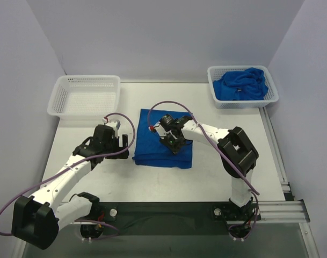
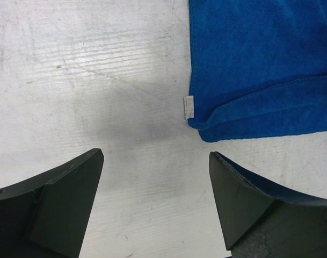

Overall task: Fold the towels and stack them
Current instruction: Fold the towel

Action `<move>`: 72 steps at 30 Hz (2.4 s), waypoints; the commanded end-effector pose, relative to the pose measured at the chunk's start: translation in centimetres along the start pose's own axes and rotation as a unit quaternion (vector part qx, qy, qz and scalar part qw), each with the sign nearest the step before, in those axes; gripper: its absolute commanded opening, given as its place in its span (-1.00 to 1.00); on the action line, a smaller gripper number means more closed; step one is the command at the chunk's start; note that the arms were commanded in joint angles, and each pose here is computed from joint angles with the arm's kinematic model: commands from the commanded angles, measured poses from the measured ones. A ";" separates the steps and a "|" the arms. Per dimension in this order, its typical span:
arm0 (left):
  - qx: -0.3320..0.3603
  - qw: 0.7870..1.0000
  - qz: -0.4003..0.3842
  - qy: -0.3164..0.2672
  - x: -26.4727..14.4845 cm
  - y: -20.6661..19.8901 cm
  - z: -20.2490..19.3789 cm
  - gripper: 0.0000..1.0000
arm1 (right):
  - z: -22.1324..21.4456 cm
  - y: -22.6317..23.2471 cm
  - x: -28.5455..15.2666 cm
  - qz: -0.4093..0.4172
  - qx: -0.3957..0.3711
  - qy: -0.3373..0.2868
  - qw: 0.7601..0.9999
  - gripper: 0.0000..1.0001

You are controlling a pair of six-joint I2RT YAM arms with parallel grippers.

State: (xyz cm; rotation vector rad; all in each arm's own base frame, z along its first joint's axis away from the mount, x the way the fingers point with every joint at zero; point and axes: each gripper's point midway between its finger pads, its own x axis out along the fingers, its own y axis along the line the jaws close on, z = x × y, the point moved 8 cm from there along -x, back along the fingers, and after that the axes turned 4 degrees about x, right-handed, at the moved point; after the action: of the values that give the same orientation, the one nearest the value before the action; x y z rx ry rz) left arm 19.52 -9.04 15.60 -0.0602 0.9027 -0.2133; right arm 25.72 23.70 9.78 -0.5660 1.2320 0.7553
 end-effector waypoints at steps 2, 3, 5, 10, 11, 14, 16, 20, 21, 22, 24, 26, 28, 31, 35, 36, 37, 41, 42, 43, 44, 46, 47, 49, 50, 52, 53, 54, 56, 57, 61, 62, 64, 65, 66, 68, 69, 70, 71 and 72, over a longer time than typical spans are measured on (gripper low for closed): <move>0.002 1.000 -0.001 -0.027 0.0 0.0 1.0 0.82 | -0.9 0.5 -2.2 -0.001 -0.006 0.004 1.000 -0.79; 0.001 1.000 -0.002 -0.026 0.1 0.0 1.0 0.82 | -1.0 0.7 -2.1 0.002 -0.008 0.006 1.000 -0.78; 0.001 1.000 -0.002 -0.026 0.0 0.0 1.0 0.82 | -1.1 0.9 -2.0 0.007 -0.008 0.009 1.000 -0.77; 0.001 1.000 -0.005 -0.027 0.0 -0.1 1.1 0.82 | -1.3 1.4 -1.5 0.016 -0.010 0.018 1.000 -0.55; 0.002 1.000 -0.006 -0.027 0.0 -0.1 1.0 0.82 | -1.3 1.4 -1.4 0.016 -0.010 0.019 1.000 -0.45; 0.001 1.000 -0.007 -0.023 0.2 -0.1 1.0 0.82 | -1.4 1.6 -1.2 0.015 -0.011 0.025 1.000 -0.44; 0.001 1.000 -0.009 -0.023 0.2 -0.1 1.0 0.82 | -1.6 1.7 -1.2 0.015 -0.012 0.026 0.999 -0.44; -0.001 1.000 -0.011 -0.024 0.2 -0.1 1.1 0.82 | -2.0 1.8 -1.2 0.016 -0.013 0.032 0.999 -0.53; -0.002 1.000 -0.010 -0.023 0.2 -0.1 1.0 0.82 | -2.0 1.9 -1.2 0.016 -0.013 0.033 0.999 -0.56; -0.001 1.000 -0.012 -0.024 0.2 -0.1 1.0 0.82 | -2.2 2.0 -1.5 0.016 -0.014 0.032 0.999 -0.67; -0.002 1.000 -0.012 -0.024 0.2 -0.1 1.1 0.82 | -2.2 2.1 -1.7 0.014 -0.016 0.030 0.999 -0.77; -0.002 1.000 -0.013 -0.024 0.2 -0.1 1.1 0.82 | -2.5 2.1 -1.8 0.011 -0.016 0.031 0.999 -0.91; -0.002 1.000 -0.014 -0.025 0.2 -0.1 1.1 0.82 | -2.7 2.4 -2.0 0.007 -0.020 0.033 0.999 -0.95; -0.002 1.000 -0.014 -0.025 0.1 -0.1 1.1 0.82 | -2.9 2.8 -2.5 0.006 -0.024 0.031 0.999 -0.96; -0.002 1.000 -0.014 -0.026 0.1 -0.1 1.1 0.82 | -3.7 3.5 -2.9 0.001 -0.026 0.035 0.999 -0.95; -0.002 1.000 -0.013 -0.026 0.1 -0.1 1.2 0.82 | -3.9 3.7 -2.9 0.001 -0.026 0.036 0.999 -0.96; -0.003 1.000 -0.013 -0.025 0.2 -0.1 1.1 0.82 | -4.0 3.9 -3.2 0.001 -0.024 0.033 0.999 -0.95; -0.004 1.000 -0.015 -0.025 0.1 -0.1 1.1 0.82 | -5.2 5.1 -3.0 0.005 -0.025 0.043 0.999 -0.93; -0.005 1.000 -0.015 -0.024 0.2 -0.1 1.1 0.82 | -5.6 5.3 -2.9 0.007 -0.023 0.049 0.999 -0.92; -0.005 1.000 -0.015 -0.024 0.2 -0.1 1.1 0.82 | -5.8 5.5 -2.8 0.008 -0.020 0.050 0.999 -0.90; -0.007 1.000 -0.015 -0.023 0.2 -0.1 1.0 0.82 | -6.1 5.7 -2.8 0.011 -0.008 0.054 0.998 -0.82; -0.011 0.999 -0.031 -0.015 0.3 -0.4 0.7 0.82 | -6.3 5.8 -3.2 0.013 0.004 0.047 0.999 -0.72; -0.019 0.999 -0.037 -0.012 0.3 -0.6 0.6 0.82 | -6.2 5.9 -3.5 0.010 0.019 0.040 0.999 -0.60; -0.025 0.998 -0.050 -0.003 0.4 -0.9 0.4 0.82 | -6.2 5.9 -4.6 0.002 0.045 0.018 0.999 -0.46; -0.034 0.998 -0.053 0.000 0.4 -1.1 0.3 0.82 | -6.3 5.7 -5.1 -0.006 0.058 0.008 0.998 -0.27; -0.041 0.997 -0.060 0.008 0.5 -1.5 0.2 0.82 | -6.4 4.9 -6.3 -0.040 0.116 -0.021 0.992 -0.07; -0.051 0.997 -0.059 0.012 0.7 -1.7 0.1 0.82 | -6.9 4.5 -6.4 -0.050 0.137 -0.021 0.989 0.01; -0.053 0.997 -0.057 0.021 1.0 -1.9 -0.1 0.82 | -7.1 4.1 -6.6 -0.070 0.186 -0.029 0.980 0.02; -0.052 0.997 -0.050 0.027 1.3 -2.5 -0.2 0.82 | -8.3 2.7 -6.8 -0.086 0.262 -0.035 0.961 0.01; -0.052 0.997 -0.044 0.037 1.7 -2.6 -0.4 0.82 | -8.8 2.4 -6.7 -0.089 0.293 -0.037 0.951 -0.01; -0.061 0.996 -0.032 0.060 2.8 -3.2 -1.0 0.75 | -10.6 1.6 -6.4 -0.103 0.431 -0.051 0.895 -0.19; -0.060 0.996 -0.029 0.062 3.0 -3.4 -1.0 0.73 | -10.9 1.6 -6.2 -0.104 0.443 -0.050 0.889 -0.19; -0.062 0.995 -0.027 0.074 3.5 -3.7 -1.5 0.70 | -11.5 1.8 -5.8 -0.097 0.468 -0.056 0.877 -0.21; -0.063 0.995 -0.029 0.071 3.7 -3.8 -1.4 0.68 | -11.4 1.9 -5.6 -0.090 0.488 -0.062 0.866 -0.21; -0.062 0.995 -0.028 0.076 4.0 -3.9 -1.7 0.68 | -11.6 2.0 -5.1 -0.083 0.498 -0.068 0.860 -0.21; -0.068 0.994 -0.028 0.078 4.3 -3.9 -1.9 0.68 | -11.5 2.3 -4.8 -0.067 0.521 -0.080 0.847 -0.22; -0.067 0.994 -0.027 0.081 4.5 -3.9 -2.2 0.68 | -11.2 2.3 -4.6 -0.063 0.525 -0.092 0.844 -0.22; -0.069 0.994 -0.027 0.082 4.6 -3.9 -2.3 0.67 | -11.5 2.3 -4.2 -0.063 0.532 -0.092 0.839 -0.23; -0.071 0.994 -0.028 0.080 4.7 -4.0 -2.3 0.67 | -11.4 2.3 -4.0 -0.059 0.536 -0.097 0.836 -0.24; -0.072 0.994 -0.026 0.083 4.8 -3.9 -2.5 0.67 | -11.0 2.2 -3.8 -0.054 0.545 -0.109 0.829 -0.26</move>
State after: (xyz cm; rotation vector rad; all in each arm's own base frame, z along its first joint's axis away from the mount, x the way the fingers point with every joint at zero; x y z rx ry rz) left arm 19.18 -13.29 11.05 -0.1706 1.1231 -0.2140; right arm 15.67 15.22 10.41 0.2447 1.2561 -0.0369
